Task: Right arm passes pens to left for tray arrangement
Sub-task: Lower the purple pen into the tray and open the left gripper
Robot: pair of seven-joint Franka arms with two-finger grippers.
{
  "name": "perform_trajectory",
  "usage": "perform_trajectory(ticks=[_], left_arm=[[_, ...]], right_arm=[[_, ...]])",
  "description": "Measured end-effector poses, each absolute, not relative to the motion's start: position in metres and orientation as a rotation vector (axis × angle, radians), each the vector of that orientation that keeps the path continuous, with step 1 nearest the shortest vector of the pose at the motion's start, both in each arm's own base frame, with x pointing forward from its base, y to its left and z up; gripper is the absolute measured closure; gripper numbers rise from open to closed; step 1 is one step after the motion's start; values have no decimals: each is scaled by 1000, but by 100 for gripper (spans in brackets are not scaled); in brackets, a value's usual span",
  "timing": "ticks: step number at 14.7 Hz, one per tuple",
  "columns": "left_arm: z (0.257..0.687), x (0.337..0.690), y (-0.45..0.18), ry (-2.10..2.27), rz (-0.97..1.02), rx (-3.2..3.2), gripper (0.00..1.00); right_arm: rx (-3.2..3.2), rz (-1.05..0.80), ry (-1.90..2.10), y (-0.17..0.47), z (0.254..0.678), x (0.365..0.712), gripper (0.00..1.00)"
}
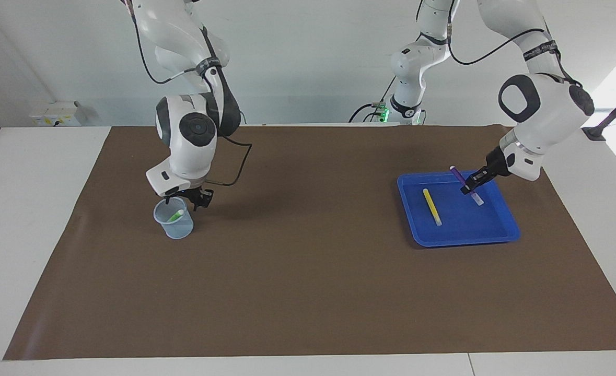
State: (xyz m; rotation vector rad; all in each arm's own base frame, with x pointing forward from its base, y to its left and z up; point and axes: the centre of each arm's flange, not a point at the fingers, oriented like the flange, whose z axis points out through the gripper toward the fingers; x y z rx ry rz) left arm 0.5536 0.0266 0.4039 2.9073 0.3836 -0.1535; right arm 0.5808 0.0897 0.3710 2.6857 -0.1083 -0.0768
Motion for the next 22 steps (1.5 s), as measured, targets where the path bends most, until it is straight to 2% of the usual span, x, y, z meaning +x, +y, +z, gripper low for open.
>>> perform_trajectory(ticks=[6, 10, 11, 12, 13, 16, 17, 22], left_arm=[[341, 545, 29, 111, -131, 3015, 82], [324, 538, 28, 85, -136, 3016, 82], [320, 537, 28, 87, -131, 3017, 82], [317, 536, 28, 88, -124, 3017, 82], [314, 534, 28, 89, -125, 3017, 82], [311, 532, 29, 92, -127, 3018, 82], [310, 532, 29, 92, -128, 3018, 77], [310, 531, 29, 93, -127, 3018, 20]], right_arm=[[2643, -47, -53, 95, 370, 585, 25], [2647, -33, -47, 99, 374, 587, 27], [2647, -32, -47, 99, 374, 587, 32], [2646, -30, -46, 99, 374, 587, 32], [2644, -24, -42, 99, 375, 588, 38], [2641, 2, -29, 100, 376, 590, 74], [2640, 4, -28, 100, 376, 590, 83], [2640, 9, -29, 100, 378, 590, 83]])
